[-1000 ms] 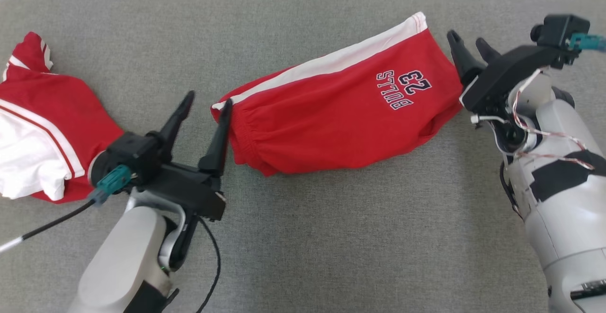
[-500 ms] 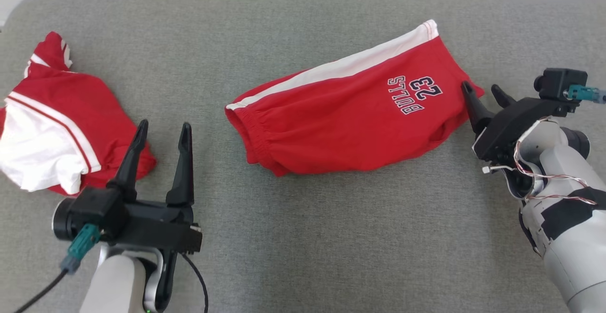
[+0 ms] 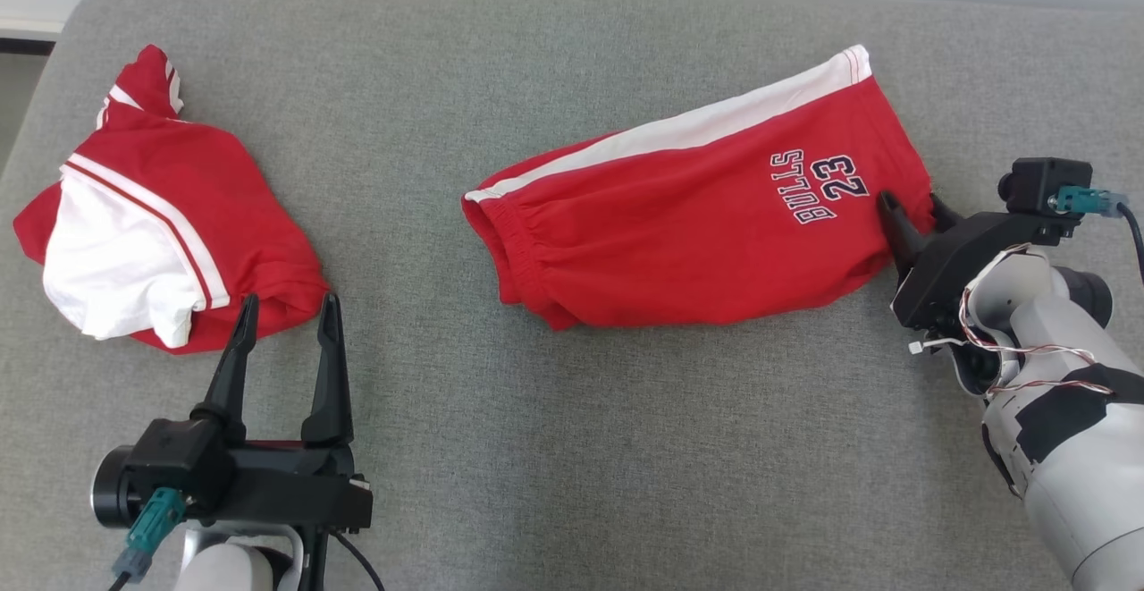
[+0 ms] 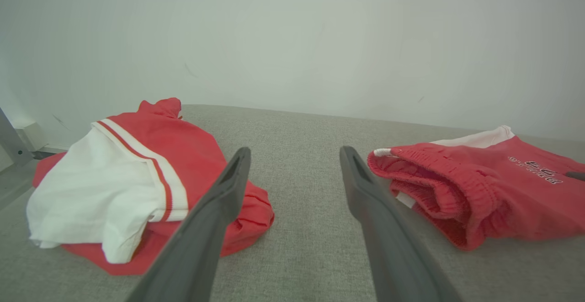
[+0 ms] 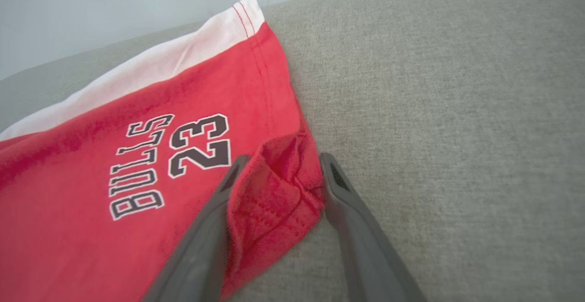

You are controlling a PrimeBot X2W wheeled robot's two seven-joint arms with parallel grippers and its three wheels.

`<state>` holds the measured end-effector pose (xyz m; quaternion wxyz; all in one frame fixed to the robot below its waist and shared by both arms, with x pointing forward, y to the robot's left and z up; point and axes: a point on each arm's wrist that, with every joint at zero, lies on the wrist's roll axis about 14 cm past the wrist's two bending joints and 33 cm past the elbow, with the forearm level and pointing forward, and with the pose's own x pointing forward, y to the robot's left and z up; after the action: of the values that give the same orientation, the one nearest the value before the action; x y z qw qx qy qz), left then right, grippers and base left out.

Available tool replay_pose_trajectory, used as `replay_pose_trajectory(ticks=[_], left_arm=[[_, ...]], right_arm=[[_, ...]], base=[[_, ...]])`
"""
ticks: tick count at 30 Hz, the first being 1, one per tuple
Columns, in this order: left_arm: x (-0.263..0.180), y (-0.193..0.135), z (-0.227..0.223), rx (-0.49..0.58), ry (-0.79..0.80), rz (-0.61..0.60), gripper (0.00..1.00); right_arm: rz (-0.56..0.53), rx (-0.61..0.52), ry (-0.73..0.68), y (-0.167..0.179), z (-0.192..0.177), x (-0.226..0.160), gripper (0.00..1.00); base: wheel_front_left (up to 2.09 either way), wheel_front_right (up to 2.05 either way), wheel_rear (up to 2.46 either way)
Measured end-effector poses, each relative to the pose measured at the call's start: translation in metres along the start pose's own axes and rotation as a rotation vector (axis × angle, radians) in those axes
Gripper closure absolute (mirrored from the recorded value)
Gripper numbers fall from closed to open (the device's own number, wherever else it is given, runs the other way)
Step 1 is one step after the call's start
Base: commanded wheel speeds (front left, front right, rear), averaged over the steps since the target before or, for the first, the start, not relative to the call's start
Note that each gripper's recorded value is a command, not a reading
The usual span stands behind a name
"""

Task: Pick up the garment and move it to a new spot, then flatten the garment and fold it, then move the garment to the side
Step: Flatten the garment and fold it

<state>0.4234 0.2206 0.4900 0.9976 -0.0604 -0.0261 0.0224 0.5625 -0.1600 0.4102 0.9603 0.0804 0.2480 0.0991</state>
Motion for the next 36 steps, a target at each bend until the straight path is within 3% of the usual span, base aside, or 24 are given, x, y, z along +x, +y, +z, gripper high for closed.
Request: replay_pose_trajectory(ticks=[13, 29, 30, 31, 36], left_arm=[[-0.012, -0.009, 0.000, -0.003, 0.005, -0.023, 0.00], [-0.019, -0.038, 0.001, -0.005, 0.002, -0.116, 0.00], [-0.019, -0.041, 0.001, -0.007, 0.001, -0.122, 0.00], [-0.019, -0.043, 0.001, -0.008, -0.001, -0.126, 0.00], [-0.020, -0.047, 0.001, -0.013, -0.001, -0.135, 0.00]], right_arm=[[0.032, 0.086, -0.047, 0.006, -0.001, -0.035, 1.00], [-0.024, 0.206, -0.066, -0.041, -0.047, -0.127, 1.00], [-0.035, 0.206, -0.062, -0.045, -0.049, -0.131, 0.85], [-0.045, 0.192, -0.064, -0.049, -0.049, -0.134, 0.04], [-0.082, 0.170, -0.091, -0.062, -0.041, -0.139, 0.00]], base=[[0.00, 0.00, 0.00], [0.00, 0.00, 0.00], [0.00, 0.00, 0.00], [0.00, 0.00, 0.00], [0.00, 0.00, 0.00]])
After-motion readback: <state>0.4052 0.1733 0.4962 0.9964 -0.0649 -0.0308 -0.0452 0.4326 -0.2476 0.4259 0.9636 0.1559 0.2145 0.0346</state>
